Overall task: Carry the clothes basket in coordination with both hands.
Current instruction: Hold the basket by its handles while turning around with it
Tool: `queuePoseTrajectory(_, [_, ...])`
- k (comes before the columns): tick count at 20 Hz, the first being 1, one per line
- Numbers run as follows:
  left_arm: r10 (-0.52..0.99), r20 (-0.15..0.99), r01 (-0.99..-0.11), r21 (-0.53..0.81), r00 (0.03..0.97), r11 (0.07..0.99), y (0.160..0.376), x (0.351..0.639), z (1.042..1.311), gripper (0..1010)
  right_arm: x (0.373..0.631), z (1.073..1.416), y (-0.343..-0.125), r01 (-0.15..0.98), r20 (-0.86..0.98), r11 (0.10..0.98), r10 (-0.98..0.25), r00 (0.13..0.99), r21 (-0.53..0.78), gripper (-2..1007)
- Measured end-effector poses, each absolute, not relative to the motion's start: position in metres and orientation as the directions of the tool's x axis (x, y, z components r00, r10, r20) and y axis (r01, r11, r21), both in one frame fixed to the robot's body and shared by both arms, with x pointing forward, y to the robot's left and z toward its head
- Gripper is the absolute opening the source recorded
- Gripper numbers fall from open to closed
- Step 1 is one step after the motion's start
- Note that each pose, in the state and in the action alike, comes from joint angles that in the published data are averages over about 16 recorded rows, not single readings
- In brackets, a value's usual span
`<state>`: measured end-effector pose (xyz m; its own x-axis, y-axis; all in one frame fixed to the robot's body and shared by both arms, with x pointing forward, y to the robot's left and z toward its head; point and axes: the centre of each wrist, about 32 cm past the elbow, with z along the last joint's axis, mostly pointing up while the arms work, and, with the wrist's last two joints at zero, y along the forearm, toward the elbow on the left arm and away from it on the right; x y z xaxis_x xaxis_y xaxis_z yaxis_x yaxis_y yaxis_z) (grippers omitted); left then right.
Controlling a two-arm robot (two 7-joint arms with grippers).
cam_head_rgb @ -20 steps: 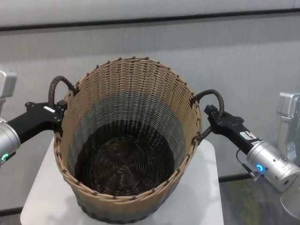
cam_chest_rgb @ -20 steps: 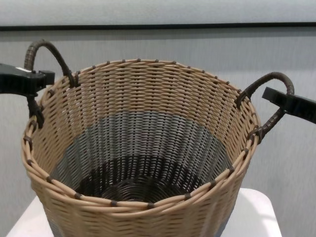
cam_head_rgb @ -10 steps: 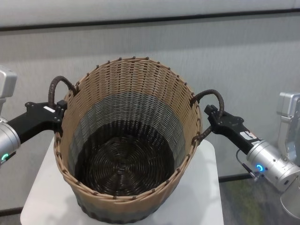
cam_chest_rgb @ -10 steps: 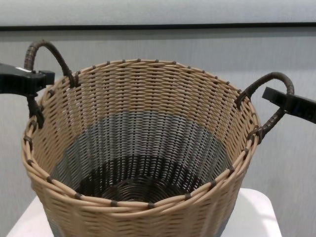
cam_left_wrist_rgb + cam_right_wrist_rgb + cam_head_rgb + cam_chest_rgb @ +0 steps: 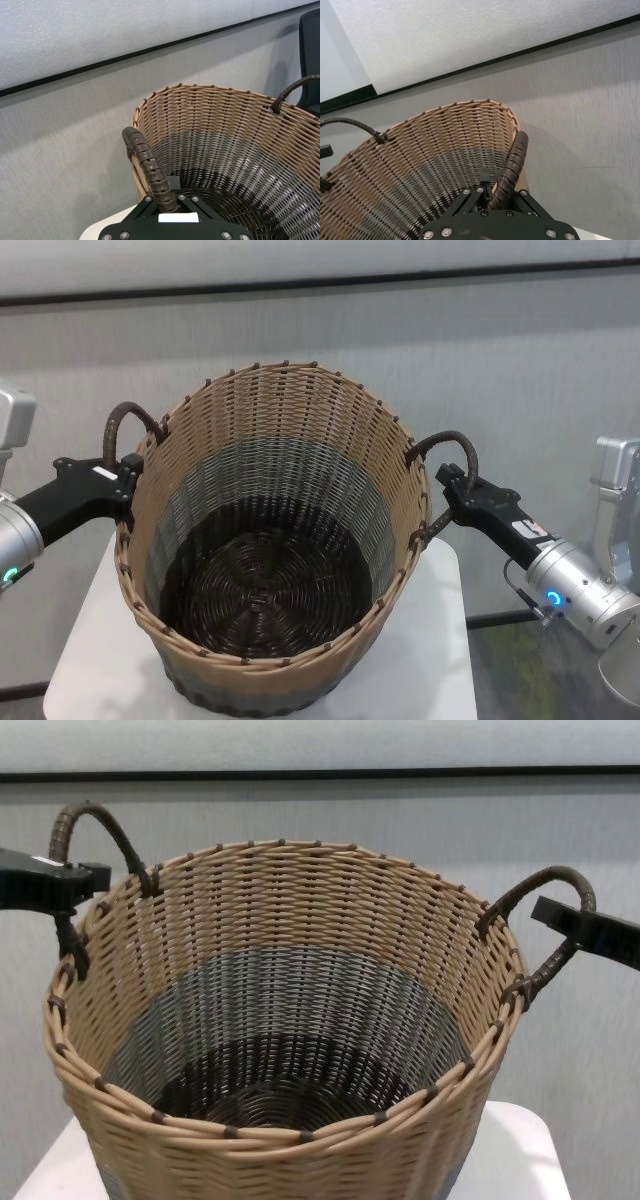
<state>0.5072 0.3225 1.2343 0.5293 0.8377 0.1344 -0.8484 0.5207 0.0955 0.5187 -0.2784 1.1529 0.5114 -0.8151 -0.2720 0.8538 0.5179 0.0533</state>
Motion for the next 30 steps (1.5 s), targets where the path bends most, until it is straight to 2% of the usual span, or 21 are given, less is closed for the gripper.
queuePoseTrajectory(16, [0.846, 0.149, -0.858, 0.052, 0.512, 0.511, 0.324, 0.504, 1.241, 0, 0.518, 1.167, -0.278, 0.832, -0.177, 0.551, -0.814, 0.553, 0.062, 93])
queuePoseTrajectory(30, [0.862, 0.097, -0.865, -0.021, 0.498, 0.502, 0.327, 0.496, 1.278, 0, 0.521, 1.22, -0.276, 0.787, 0.058, 0.608, -0.794, 0.606, 0.104, 93])
